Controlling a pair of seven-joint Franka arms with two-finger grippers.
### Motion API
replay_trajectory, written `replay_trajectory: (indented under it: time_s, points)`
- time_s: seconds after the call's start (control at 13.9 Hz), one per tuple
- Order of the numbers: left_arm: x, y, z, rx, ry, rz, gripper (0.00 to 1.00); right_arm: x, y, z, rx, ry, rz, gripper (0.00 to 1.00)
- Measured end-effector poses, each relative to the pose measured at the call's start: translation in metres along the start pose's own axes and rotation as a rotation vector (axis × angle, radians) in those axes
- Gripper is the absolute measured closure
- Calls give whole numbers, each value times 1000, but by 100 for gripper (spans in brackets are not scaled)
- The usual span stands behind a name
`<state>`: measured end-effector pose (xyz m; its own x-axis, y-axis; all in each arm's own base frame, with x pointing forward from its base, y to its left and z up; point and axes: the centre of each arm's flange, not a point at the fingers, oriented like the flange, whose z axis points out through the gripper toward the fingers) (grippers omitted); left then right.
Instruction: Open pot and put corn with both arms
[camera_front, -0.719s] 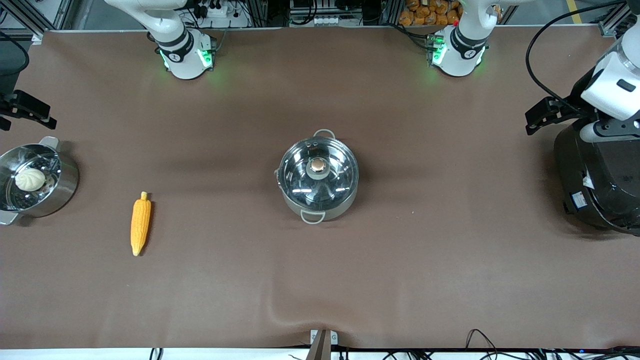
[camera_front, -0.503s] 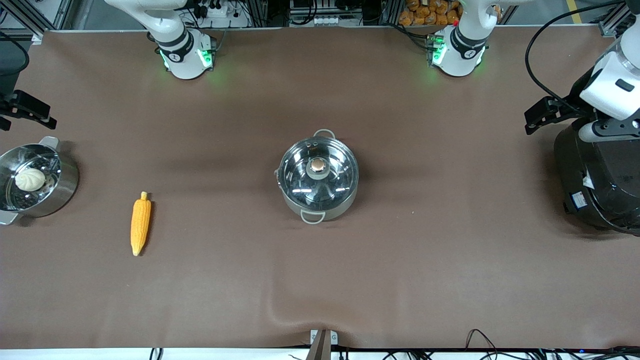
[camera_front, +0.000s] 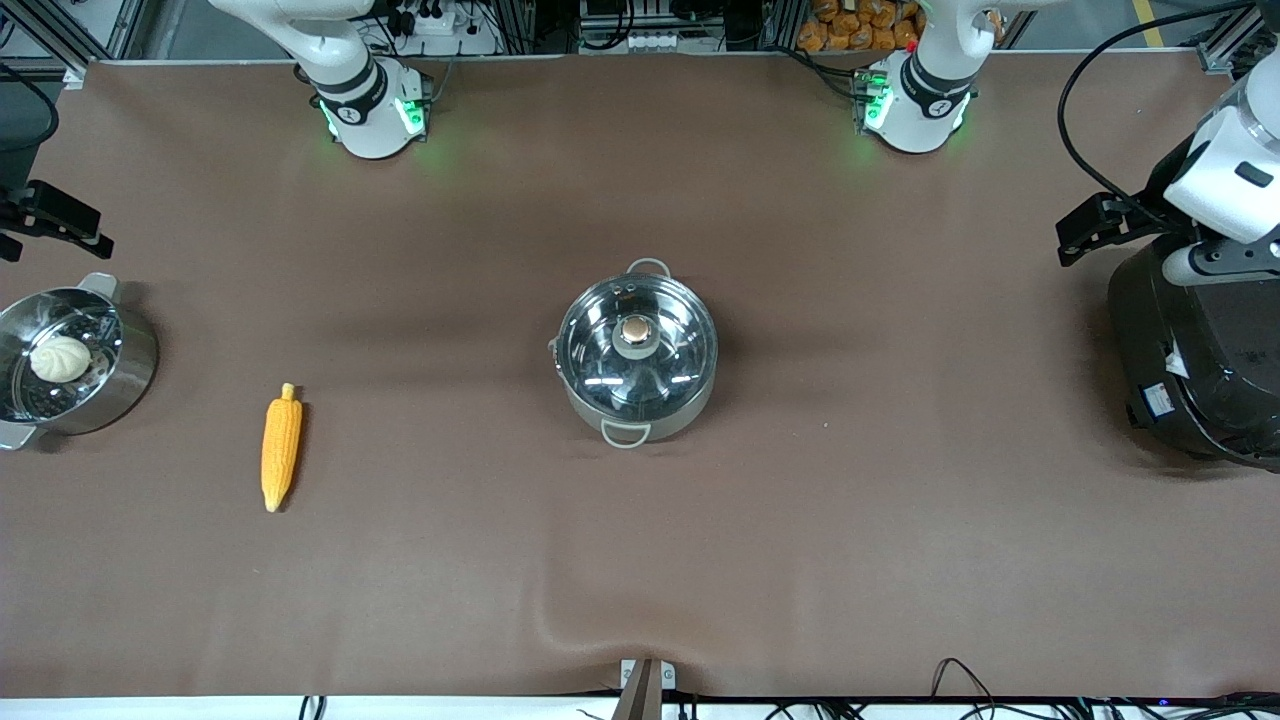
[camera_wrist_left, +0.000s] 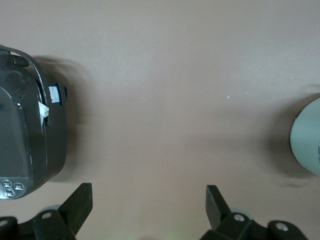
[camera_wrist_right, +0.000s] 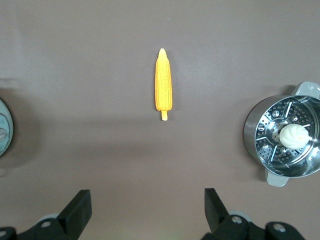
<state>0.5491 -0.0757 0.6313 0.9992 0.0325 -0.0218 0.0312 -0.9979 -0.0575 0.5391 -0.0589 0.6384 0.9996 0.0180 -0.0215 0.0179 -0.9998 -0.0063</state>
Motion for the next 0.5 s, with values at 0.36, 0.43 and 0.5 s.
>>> replay_trajectory:
  time_s: [0.36,0.43,0.5]
  points:
    - [10,102,20,-16,-13,-57,0,2,1,5,1,-9,-30,0]
    - [13,135,26,-26,0,-104,0,4,2,7,1,-13,-40,0]
    - [13,167,33,-36,8,-145,0,6,2,10,1,-17,-42,0]
